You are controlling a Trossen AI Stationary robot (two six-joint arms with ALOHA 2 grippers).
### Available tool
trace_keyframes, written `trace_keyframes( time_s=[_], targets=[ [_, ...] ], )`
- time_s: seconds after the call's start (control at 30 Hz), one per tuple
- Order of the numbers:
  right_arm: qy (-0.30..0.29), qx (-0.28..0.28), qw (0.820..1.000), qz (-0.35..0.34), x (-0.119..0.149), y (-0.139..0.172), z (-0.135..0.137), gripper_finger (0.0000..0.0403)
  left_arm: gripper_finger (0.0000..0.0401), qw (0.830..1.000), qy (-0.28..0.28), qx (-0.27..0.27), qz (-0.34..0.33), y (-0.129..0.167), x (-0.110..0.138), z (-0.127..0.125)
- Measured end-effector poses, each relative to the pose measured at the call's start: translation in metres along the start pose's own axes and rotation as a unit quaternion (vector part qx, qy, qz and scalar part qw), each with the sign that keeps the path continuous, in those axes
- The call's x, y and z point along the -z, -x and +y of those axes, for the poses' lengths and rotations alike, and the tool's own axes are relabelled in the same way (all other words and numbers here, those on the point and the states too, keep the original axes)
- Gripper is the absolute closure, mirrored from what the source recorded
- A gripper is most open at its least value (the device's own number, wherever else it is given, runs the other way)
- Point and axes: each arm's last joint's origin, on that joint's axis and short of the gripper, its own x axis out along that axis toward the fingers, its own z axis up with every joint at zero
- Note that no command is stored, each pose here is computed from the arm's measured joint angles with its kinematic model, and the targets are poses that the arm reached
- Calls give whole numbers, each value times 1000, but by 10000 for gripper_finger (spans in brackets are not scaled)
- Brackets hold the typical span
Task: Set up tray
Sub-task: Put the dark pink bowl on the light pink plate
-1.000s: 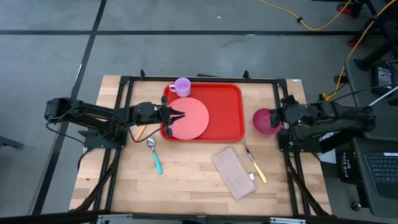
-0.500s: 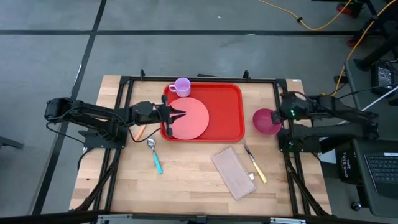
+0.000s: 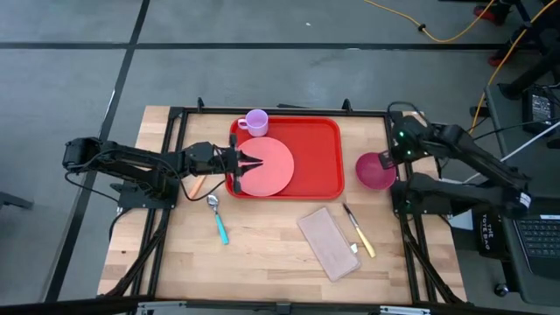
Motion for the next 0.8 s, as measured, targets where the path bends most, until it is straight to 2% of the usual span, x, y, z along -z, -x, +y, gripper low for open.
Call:
trace_keyframes(
  time_s=[0.5,0.8],
  targets=[
    [1,31,996,88,-37,-30,-19,332,374,1000,13,1,0,0,0,0],
    [-1,24,996,83,-44,-36,-20,274,374,1000,12,1,0,0,0,-1]
  ],
)
